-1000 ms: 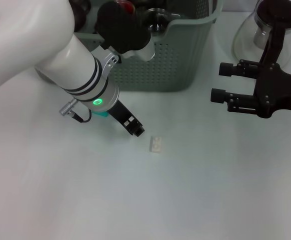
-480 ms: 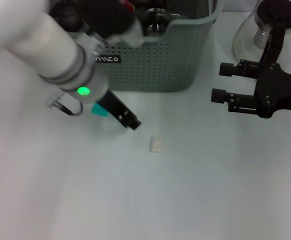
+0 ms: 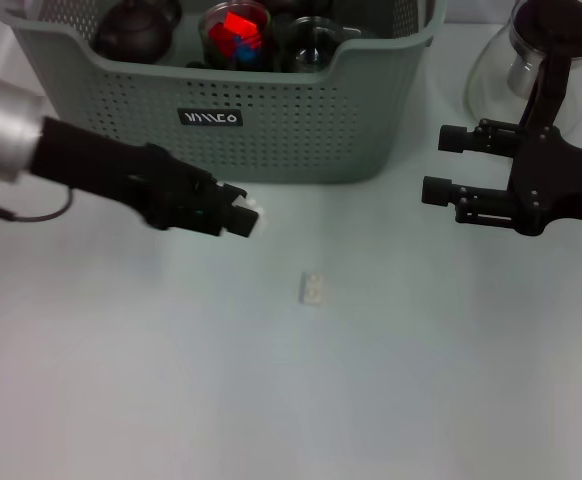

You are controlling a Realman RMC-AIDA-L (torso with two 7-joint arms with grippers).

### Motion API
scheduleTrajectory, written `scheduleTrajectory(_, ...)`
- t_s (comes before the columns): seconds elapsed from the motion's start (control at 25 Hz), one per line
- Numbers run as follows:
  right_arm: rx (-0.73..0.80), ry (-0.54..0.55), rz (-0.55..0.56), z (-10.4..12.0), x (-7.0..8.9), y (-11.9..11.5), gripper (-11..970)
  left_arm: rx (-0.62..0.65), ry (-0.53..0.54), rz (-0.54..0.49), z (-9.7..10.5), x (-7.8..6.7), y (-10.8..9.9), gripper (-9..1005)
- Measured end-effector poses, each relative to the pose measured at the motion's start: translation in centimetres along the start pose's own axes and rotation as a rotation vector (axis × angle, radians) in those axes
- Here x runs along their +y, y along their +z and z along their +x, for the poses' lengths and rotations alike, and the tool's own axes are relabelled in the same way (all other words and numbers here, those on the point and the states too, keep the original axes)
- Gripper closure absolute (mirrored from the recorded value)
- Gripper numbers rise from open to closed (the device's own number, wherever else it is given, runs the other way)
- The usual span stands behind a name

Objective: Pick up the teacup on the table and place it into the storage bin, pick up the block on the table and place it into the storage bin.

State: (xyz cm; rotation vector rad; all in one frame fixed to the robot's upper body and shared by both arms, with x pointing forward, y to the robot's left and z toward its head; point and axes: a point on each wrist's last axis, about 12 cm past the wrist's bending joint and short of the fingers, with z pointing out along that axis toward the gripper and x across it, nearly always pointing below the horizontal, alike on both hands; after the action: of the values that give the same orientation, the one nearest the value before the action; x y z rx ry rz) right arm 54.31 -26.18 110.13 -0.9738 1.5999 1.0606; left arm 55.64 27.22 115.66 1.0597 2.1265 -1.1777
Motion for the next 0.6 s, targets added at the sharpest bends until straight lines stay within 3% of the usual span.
scheduleTrajectory(0.16, 0.0, -0.001, -0.001, -0.1, 0.0, 0.0, 199, -0.171, 0.061, 0.146, 1.6, 0.0, -2.1, 584)
scheduleTrajectory(0.28, 0.0, -0.002, 0.0, -0.1, 0.0, 0.0, 199, -0.303, 0.103, 0.224, 1.6, -0.4, -2.6, 583)
scheduleTrajectory(0.44, 0.0, -0.008, -0.002, -0.1, -0.1, 0.1, 199, -0.478, 0.153, 0.257, -0.2, -0.8, -3.2, 581)
scheduleTrajectory(0.6, 0.001, -0.01, -0.003, -0.1, -0.1, 0.1, 198, -0.648, 0.088, 0.246, -3.6, -0.3, -4.2, 579)
